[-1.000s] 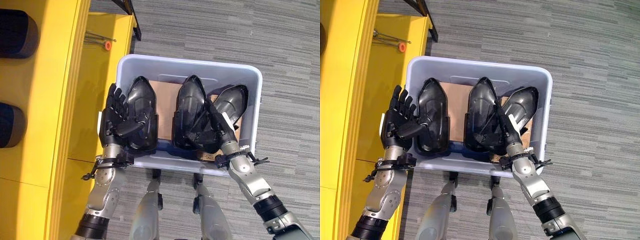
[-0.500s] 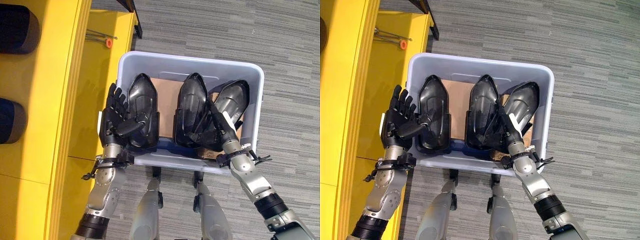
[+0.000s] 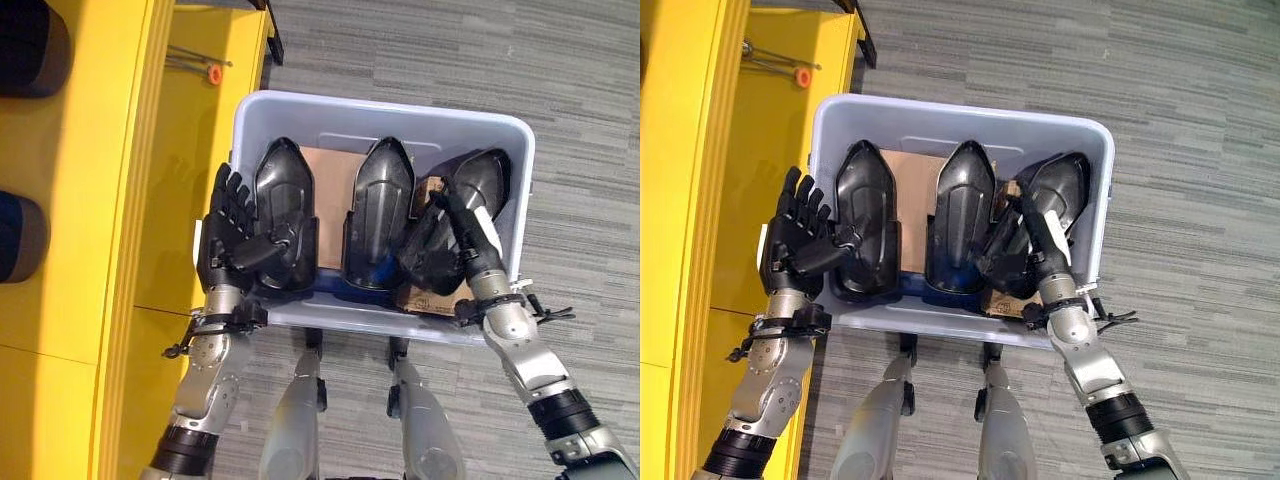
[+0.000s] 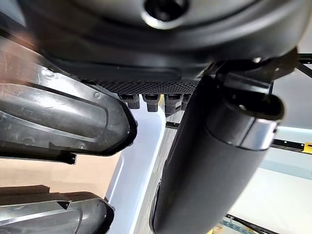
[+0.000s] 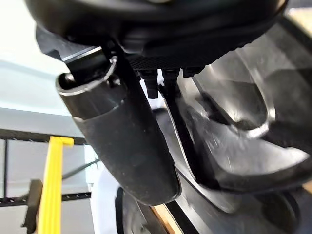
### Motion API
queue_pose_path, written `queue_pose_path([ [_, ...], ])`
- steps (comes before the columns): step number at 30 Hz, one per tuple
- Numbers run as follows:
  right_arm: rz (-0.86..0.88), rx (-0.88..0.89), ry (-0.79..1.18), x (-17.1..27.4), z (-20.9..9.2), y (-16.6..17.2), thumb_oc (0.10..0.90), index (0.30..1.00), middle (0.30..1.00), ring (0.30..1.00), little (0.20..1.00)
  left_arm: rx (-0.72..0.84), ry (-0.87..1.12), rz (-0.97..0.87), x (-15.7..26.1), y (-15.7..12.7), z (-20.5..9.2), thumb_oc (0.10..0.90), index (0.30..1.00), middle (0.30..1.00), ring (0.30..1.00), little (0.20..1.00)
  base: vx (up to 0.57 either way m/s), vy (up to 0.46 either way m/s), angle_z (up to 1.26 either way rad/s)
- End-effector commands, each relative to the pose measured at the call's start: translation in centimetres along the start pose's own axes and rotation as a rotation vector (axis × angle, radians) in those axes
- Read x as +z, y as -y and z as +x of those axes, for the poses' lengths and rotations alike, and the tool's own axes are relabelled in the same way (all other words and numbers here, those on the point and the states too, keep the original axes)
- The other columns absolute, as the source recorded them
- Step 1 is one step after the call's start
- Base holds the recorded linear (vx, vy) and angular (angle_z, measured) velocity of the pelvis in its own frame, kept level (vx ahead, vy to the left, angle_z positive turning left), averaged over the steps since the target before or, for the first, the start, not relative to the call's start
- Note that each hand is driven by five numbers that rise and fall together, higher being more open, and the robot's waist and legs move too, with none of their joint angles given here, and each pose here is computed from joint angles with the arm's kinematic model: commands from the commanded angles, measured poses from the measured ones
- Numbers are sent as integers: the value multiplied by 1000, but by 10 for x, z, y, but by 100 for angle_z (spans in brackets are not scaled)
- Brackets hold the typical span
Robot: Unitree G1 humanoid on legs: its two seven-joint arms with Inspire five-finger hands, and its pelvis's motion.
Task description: Move parts from the plastic box to the shelf.
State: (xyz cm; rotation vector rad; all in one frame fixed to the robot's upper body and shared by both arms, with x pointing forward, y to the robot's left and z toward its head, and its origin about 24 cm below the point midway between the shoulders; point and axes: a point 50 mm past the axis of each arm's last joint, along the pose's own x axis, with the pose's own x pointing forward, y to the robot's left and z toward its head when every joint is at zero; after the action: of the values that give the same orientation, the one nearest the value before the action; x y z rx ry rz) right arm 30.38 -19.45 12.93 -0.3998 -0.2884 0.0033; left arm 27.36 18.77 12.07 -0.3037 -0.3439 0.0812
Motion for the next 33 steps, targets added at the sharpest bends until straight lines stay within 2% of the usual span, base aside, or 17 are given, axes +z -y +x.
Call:
queue_pose_path([
  [1,-5,-105,350,63,-1,27,900,1000,1000,1000,1000,-65,328,3,62,4,3,900,1000,1000,1000,1000,0,0,0],
  [9,42,-157,483,88,-15,45,900,1000,1000,1000,1000,-53,344,18,66,0,-1,900,1000,1000,1000,1000,0,0,0],
  [15,74,-140,503,91,-23,44,900,1000,1000,1000,1000,-49,338,21,66,-1,-3,900,1000,1000,1000,1000,7,8,-5],
  [33,178,-72,387,67,-40,21,900,1000,1000,1000,1000,-26,330,46,65,-3,-7,900,1000,1000,1000,1000,0,2,0],
])
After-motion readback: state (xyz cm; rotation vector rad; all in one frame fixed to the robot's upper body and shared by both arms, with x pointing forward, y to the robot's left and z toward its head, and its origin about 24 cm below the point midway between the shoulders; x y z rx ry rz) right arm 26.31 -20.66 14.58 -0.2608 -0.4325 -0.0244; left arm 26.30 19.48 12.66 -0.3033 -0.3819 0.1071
